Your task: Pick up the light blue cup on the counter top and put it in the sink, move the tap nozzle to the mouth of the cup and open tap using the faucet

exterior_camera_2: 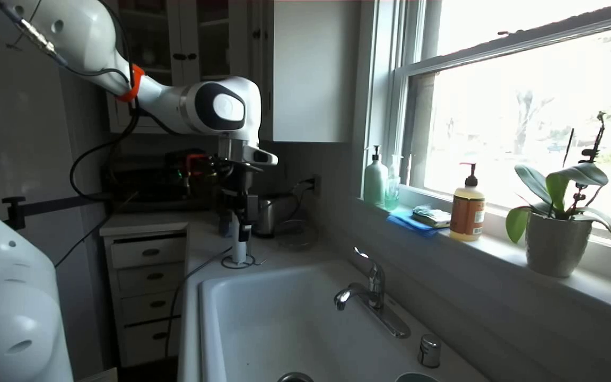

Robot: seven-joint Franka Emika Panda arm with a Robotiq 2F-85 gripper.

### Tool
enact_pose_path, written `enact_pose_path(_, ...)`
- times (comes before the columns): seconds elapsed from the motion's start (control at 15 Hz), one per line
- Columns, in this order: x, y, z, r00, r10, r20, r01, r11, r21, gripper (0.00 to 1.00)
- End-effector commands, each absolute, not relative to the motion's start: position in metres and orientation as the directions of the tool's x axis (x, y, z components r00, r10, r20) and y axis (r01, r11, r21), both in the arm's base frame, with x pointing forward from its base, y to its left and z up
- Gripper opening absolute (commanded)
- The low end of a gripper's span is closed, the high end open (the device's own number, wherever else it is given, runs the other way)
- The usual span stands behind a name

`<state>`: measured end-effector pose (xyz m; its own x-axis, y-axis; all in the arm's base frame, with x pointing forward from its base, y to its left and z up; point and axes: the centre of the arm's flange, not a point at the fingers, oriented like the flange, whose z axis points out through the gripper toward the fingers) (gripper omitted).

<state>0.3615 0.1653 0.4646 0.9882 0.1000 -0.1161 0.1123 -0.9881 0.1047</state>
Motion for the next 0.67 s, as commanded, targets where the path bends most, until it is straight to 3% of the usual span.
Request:
enact_pose_path(0.0,0.362,0.161,0.466,0.987,0.098,-0.126,0.113,-0.987,0.112,1.0)
enact_pose_path(0.27,0.366,0.095,0.481,0.988,0.02,-0.156,0.042,-0.989,0.141,1.0)
enact_pose_path(0.6,0.373,-0.01,0.497,0.975,0.11,-0.191,0.138,-0.98,0.14,1.0)
